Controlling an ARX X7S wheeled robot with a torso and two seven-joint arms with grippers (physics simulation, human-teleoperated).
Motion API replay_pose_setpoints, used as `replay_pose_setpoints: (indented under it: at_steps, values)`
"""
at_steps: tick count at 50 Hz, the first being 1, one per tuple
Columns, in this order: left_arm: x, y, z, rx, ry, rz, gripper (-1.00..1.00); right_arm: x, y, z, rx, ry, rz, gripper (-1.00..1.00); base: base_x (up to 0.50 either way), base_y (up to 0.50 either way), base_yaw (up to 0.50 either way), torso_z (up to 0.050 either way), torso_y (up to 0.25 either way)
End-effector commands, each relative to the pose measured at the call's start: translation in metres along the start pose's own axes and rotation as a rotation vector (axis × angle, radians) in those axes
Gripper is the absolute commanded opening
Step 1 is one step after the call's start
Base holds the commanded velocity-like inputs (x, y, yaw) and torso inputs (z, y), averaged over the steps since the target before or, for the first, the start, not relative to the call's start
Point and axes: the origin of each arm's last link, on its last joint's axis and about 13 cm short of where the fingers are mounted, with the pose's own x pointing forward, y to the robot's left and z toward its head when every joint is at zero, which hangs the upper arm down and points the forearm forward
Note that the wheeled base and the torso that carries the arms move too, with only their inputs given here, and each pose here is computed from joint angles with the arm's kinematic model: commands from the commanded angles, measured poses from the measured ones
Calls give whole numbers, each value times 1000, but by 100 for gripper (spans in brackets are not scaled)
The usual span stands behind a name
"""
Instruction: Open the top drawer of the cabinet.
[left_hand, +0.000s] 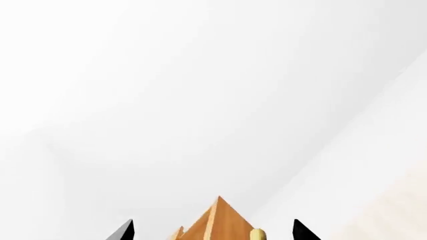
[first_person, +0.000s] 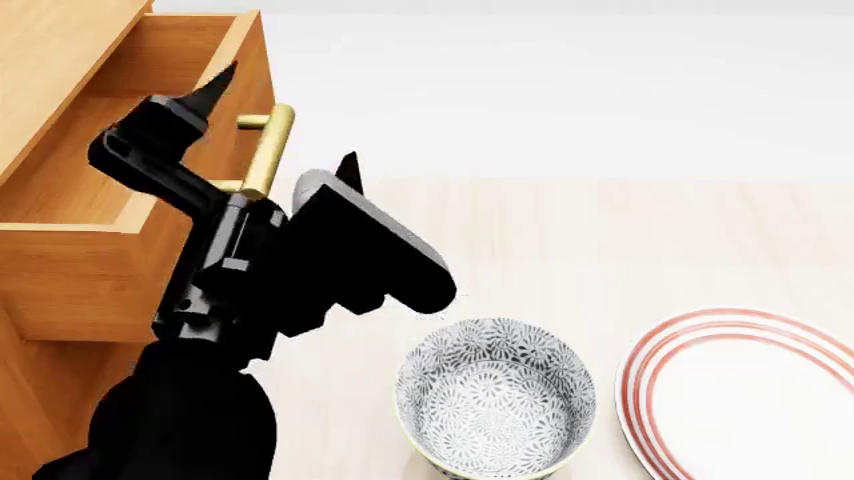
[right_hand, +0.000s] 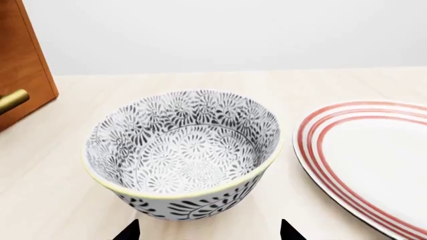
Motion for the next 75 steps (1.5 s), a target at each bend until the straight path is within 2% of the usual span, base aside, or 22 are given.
replay_pose_setpoints:
  at_steps: [1, 3, 11, 20, 22, 23, 31, 40, 42, 49, 54, 61, 69, 75]
  values:
    - [-7, 30, 8, -232, 72, 61, 100, 1, 2, 1, 2, -10, 7, 100, 0, 0, 0, 0, 0]
    - [-8, 35, 9, -262, 80, 65, 100, 1, 2, 1, 0, -8, 7, 100, 0, 0, 0, 0, 0]
    - [-10, 47, 14, -298, 70, 69, 100, 1, 2, 1, 0, -8, 7, 100, 0, 0, 0, 0, 0]
    - [8, 54, 9, -309, 112, 65, 100, 1, 2, 1, -2, -7, 5, 100, 0, 0, 0, 0, 0]
    - [11, 57, 9, -332, 128, 53, 100, 1, 2, 1, -1, -7, 5, 100, 0, 0, 0, 0, 0]
    - [12, 58, 9, -373, 149, 21, 100, 2, 2, 1, -1, -5, 4, 100, 0, 0, 0, 0, 0]
    - [28, 67, 7, -431, 213, 6, 100, 2, 2, 2, 1, -5, 1, 100, 0, 0, 0, 0, 0]
    - [48, 64, -5, -460, 296, -30, 100, 3, 1, 3, 5, -5, -3, 100, 0, 0, 0, 0, 0]
    - [50, 64, -5, -491, 310, -47, 100, 2, 1, 3, 5, -4, -2, 100, 0, 0, 0, 0, 0]
    - [58, 62, -10, -473, 330, -51, 100, 2, 1, 2, 3, -2, -1, 100, 0, 0, 0, 0, 0]
    - [65, 63, -9, -505, 369, -74, 100, 2, 2, 3, 2, -3, 0, 100, 0, 0, 0, 0, 0]
    - [73, 64, -11, -511, 391, -64, 100, 2, 2, 2, 2, -2, 2, 100, 0, 0, 0, 0, 0]
    - [80, 63, -12, -575, 454, -89, 100, 2, 2, 1, 1, -1, 5, 100, 0, 0, 0, 0, 0]
    - [88, 69, -7, -701, 515, -112, 100, 2, 2, 0, 0, 1, 6, 100, 0, 0, 0, 0, 0]
